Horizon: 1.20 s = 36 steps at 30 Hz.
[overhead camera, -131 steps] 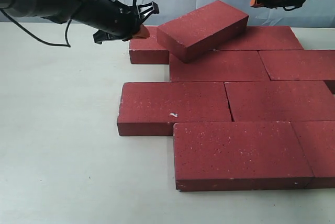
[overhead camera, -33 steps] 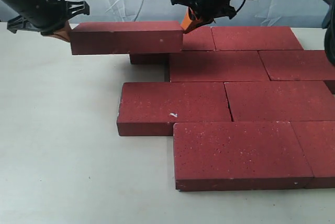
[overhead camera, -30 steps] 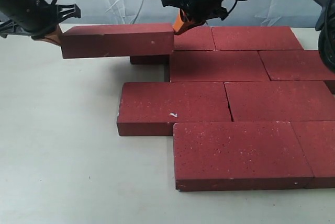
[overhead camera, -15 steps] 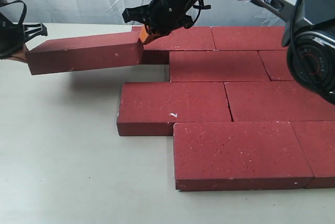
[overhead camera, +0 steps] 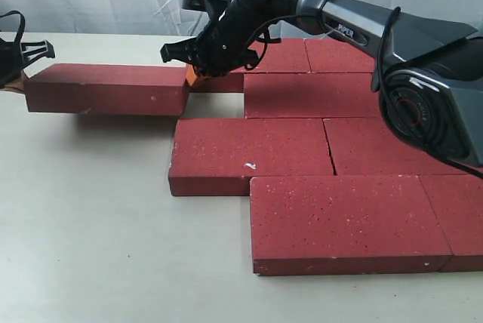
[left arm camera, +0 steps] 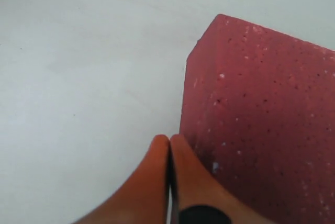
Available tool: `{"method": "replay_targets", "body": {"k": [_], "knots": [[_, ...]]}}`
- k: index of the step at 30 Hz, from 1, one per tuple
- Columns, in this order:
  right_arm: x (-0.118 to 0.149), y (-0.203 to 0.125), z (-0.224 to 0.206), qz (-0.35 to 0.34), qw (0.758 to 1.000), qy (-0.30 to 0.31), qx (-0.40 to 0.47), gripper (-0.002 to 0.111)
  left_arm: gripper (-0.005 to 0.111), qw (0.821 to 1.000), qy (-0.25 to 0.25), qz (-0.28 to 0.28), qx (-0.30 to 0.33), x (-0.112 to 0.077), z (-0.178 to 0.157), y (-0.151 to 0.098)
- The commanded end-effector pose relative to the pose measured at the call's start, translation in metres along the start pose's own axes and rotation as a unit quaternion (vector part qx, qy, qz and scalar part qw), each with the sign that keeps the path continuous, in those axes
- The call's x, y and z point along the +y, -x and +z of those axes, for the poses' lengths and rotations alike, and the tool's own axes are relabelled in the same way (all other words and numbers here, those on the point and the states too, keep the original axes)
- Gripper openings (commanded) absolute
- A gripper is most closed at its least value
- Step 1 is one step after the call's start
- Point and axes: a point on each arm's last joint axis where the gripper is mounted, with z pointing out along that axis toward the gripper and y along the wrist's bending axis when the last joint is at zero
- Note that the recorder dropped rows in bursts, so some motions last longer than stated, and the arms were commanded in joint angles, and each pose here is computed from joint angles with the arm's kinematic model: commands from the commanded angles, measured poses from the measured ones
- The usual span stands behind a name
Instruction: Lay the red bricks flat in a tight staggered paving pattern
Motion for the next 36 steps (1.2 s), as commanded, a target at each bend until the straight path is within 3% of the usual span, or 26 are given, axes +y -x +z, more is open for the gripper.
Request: {"method": "replay_targets", "body": {"k": [1,19,25,31,36], "knots": [[0.008,-0.001,0.014,0.019,0.999,0.025,-0.019,-0.001,0.0,1.0,-0.01,-0.018,-0.01,-0.003,0.005,0.0],[-0.002,-0.007,0.022,0.012,1.0,-0.01,0.0,-0.001,0.0,1.0,0.01,-0.009,0.026,0.007,0.039,-0.011],[-0.015,-0.011,0.019,0.033,0.998,-0.055,0.029,-0.001,0.0,0.999,0.029,-0.011,0.018,0.028,0.035,-0.006],[-0.019,-0.013,0.016,0.037,0.997,-0.062,0.043,-0.001,0.0,0.998,0.042,-0.039,0.009,0.052,0.031,-0.001],[-0.02,-0.012,0.014,0.046,0.996,-0.063,0.039,-0.001,0.0,0.998,0.044,-0.046,-0.008,0.057,0.03,0.002]]}}
